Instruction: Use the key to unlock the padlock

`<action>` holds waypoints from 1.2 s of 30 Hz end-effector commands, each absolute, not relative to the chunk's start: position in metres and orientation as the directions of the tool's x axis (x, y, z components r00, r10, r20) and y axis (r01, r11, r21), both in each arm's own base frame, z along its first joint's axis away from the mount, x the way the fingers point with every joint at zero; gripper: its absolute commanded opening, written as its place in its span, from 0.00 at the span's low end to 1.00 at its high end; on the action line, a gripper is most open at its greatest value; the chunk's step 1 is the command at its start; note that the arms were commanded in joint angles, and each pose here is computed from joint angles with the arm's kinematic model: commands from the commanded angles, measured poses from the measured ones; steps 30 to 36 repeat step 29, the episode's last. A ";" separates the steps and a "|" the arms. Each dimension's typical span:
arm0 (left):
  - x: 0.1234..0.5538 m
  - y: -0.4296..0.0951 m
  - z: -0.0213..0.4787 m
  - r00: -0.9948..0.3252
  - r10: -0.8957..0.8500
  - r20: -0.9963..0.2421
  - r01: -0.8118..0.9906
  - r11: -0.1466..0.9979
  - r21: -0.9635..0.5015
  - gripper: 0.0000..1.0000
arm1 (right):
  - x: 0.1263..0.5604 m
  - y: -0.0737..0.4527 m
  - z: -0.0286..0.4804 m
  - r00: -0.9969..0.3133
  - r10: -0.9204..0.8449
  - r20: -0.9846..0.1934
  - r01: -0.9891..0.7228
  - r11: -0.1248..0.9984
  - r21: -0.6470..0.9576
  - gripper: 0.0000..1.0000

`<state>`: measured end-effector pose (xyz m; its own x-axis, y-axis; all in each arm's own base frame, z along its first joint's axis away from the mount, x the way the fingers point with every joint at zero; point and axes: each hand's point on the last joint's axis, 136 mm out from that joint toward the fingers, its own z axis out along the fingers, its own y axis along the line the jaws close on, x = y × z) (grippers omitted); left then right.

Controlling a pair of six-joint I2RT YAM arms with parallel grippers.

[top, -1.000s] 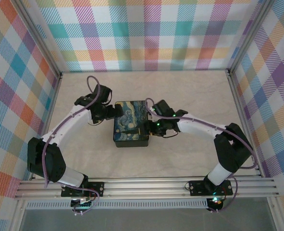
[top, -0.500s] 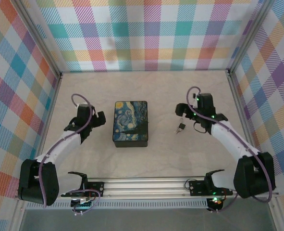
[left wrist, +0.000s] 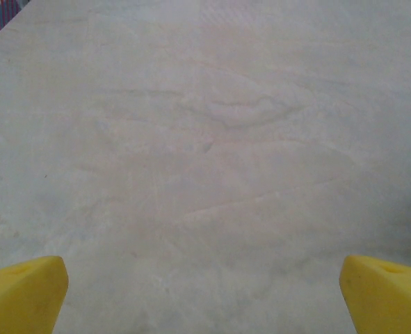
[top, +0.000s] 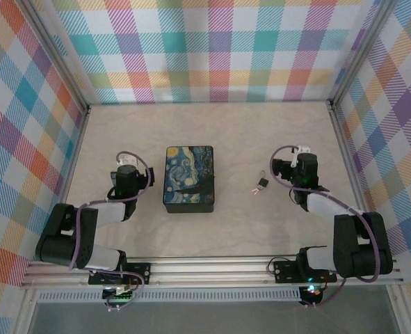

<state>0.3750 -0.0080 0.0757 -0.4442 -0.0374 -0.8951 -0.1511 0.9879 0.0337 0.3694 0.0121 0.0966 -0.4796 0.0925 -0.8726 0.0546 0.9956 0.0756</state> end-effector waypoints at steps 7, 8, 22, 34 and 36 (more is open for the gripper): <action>0.398 -0.009 0.079 -0.405 -0.070 -0.912 -0.084 0.996 -0.039 1.00 | 0.392 0.022 0.098 -0.311 0.023 -0.950 -0.069 0.997 0.047 1.00; 0.398 -0.007 0.079 -0.403 -0.071 -0.913 -0.086 0.996 -0.039 1.00 | 0.394 0.024 0.093 -0.358 0.020 -0.933 -0.080 0.995 0.052 1.00; 0.398 -0.011 0.079 -0.409 -0.064 -0.911 -0.068 0.997 -0.039 1.00 | 0.398 0.021 0.091 -0.375 0.040 -0.926 -0.081 0.994 0.076 1.00; 0.399 -0.015 0.078 -0.416 -0.060 -0.907 -0.037 0.998 -0.049 1.00 | 0.398 0.021 0.091 -0.376 0.042 -0.926 -0.079 0.994 0.078 1.00; 0.399 -0.015 0.078 -0.416 -0.060 -0.907 -0.037 0.998 -0.049 1.00 | 0.398 0.021 0.091 -0.376 0.042 -0.926 -0.079 0.994 0.078 1.00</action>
